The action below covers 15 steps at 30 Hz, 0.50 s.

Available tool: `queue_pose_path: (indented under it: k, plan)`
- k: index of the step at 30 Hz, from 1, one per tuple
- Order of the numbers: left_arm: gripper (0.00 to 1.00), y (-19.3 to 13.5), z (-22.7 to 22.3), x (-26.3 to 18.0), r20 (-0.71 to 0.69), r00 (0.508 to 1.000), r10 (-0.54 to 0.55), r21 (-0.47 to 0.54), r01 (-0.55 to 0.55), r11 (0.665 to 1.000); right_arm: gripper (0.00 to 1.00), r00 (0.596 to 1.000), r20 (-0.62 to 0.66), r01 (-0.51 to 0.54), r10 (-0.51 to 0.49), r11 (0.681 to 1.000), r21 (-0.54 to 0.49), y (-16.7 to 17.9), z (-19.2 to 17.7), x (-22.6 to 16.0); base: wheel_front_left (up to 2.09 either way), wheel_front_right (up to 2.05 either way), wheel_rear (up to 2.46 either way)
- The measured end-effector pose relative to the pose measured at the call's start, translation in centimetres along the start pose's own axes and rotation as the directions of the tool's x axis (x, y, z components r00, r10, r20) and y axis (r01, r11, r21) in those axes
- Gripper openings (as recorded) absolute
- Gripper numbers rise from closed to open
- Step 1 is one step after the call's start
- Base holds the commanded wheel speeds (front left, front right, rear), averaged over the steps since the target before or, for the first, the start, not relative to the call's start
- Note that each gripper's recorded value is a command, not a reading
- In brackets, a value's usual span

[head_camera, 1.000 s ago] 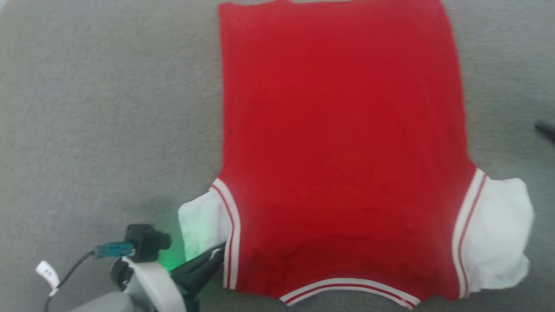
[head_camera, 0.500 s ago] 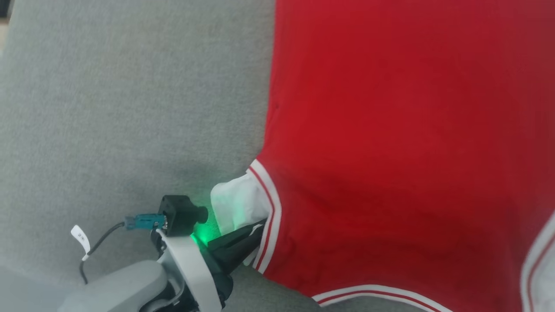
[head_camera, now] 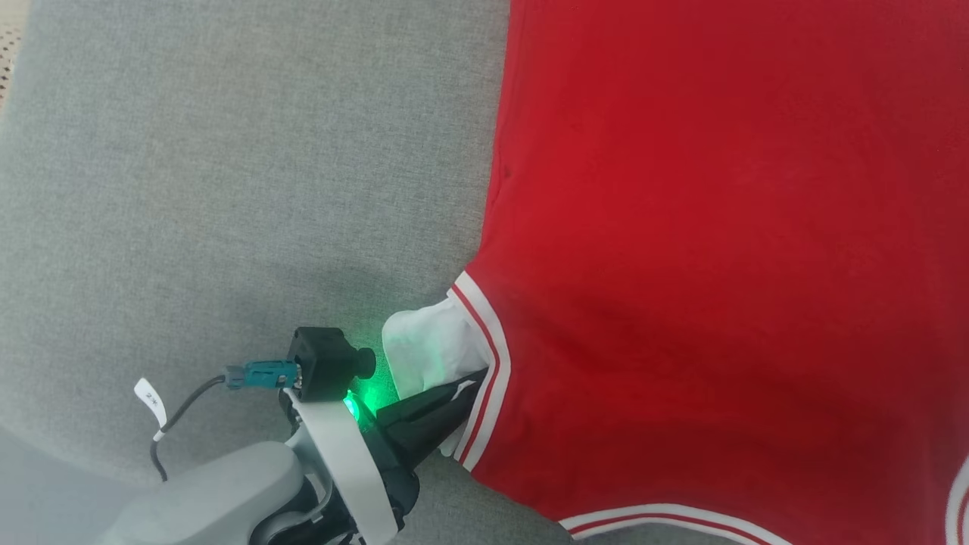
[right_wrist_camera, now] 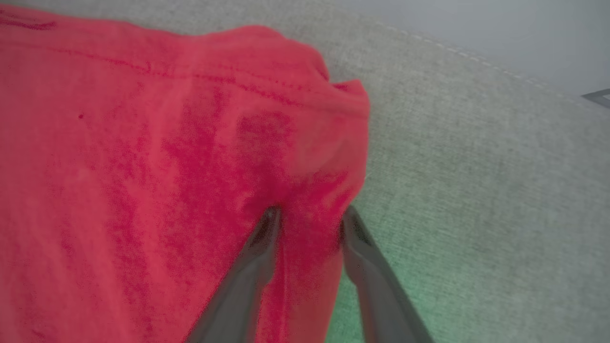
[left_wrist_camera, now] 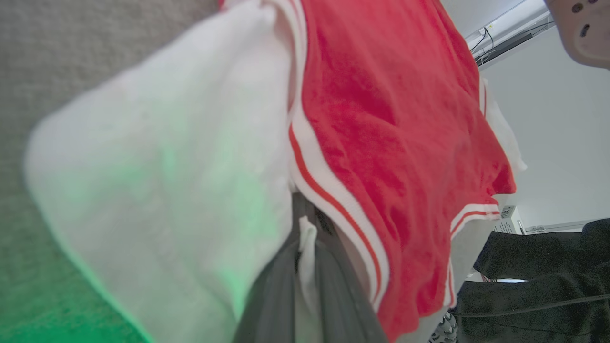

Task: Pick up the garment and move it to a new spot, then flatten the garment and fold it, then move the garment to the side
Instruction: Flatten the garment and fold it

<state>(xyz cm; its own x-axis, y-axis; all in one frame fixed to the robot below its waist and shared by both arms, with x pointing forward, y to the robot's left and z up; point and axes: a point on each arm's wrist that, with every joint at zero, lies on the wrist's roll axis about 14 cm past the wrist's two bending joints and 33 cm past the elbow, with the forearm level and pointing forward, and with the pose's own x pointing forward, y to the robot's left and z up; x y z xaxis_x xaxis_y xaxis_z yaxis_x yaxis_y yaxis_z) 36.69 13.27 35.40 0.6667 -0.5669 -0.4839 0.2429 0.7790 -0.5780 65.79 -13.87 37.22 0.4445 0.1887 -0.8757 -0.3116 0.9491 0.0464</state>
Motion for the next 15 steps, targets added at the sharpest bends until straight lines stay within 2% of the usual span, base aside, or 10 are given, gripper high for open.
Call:
queue_pose_path:
  k: [7, 11, 15]
  plan:
    - [0.0, -0.5, 1.4, -0.6, 0.06, 0.998, 0.004, 0.016, -0.005, 1.0, 0.0, 0.997, 0.08, 0.018, -0.018, 1.0, 0.006, -1.2, 0.1, -3.3, 0.0, 0.0, 0.0]
    - [0.0, -0.2, 2.6, -2.0, 0.115, 0.993, 0.036, 0.036, -0.041, 0.999, 0.0, 0.997, 0.077, 0.03, -0.026, 0.998, -0.047, -1.8, -2.0, -6.4, 0.0, 0.0, 0.0]
    - [0.0, -0.9, 2.7, -3.5, 0.142, 0.989, 0.034, 0.051, -0.041, 0.998, 0.0, 0.999, 0.051, 0.013, -0.008, 0.996, -0.087, -2.1, -5.6, -9.9, 0.0, 0.0, 0.0]
